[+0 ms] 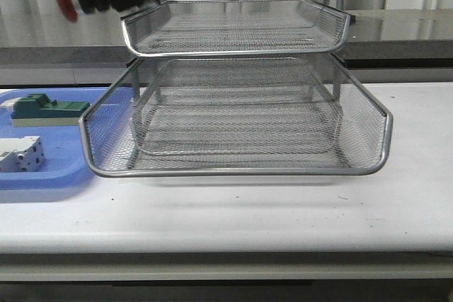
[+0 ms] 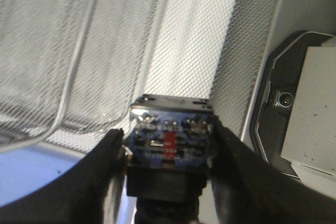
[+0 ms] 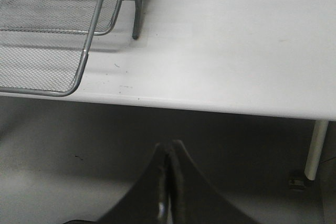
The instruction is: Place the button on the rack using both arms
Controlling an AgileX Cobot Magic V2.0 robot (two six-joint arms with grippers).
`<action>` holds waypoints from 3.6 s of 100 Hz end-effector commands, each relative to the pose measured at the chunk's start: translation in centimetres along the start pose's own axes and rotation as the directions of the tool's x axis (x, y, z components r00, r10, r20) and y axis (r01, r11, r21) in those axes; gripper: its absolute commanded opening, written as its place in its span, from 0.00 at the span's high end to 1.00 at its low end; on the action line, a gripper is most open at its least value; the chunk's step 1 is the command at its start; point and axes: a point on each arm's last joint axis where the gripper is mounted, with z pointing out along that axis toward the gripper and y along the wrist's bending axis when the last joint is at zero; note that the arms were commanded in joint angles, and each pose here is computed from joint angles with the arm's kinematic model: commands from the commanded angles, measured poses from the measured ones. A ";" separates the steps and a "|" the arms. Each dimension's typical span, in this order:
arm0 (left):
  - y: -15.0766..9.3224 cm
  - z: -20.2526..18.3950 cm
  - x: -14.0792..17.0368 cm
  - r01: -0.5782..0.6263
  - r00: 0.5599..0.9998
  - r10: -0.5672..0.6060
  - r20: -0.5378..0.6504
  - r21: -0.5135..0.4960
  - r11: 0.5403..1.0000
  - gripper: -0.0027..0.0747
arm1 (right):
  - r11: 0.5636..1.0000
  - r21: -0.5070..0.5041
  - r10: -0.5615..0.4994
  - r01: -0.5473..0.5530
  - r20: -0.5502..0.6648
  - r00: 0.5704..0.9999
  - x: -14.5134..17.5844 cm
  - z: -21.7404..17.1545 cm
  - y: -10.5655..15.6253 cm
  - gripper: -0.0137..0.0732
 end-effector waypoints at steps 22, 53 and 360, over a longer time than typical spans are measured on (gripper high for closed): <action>-0.5 4.8 -4.4 -0.051 0.992 0.055 0.115 -0.036 0.998 0.79 | 1.000 0.000 -0.008 0.008 0.082 0.997 -1.2 -0.6 0.0 0.92; -0.1 8.6 -5.0 -0.053 0.994 0.054 0.091 -0.018 0.998 0.63 | 1.000 0.000 -0.008 0.008 0.082 0.997 -1.2 -0.6 0.0 0.92; -13.4 -6.0 22.2 0.920 0.324 -0.069 0.944 -0.297 0.257 0.60 | 1.000 0.000 -0.008 0.008 0.082 0.997 -1.2 -0.6 0.0 0.92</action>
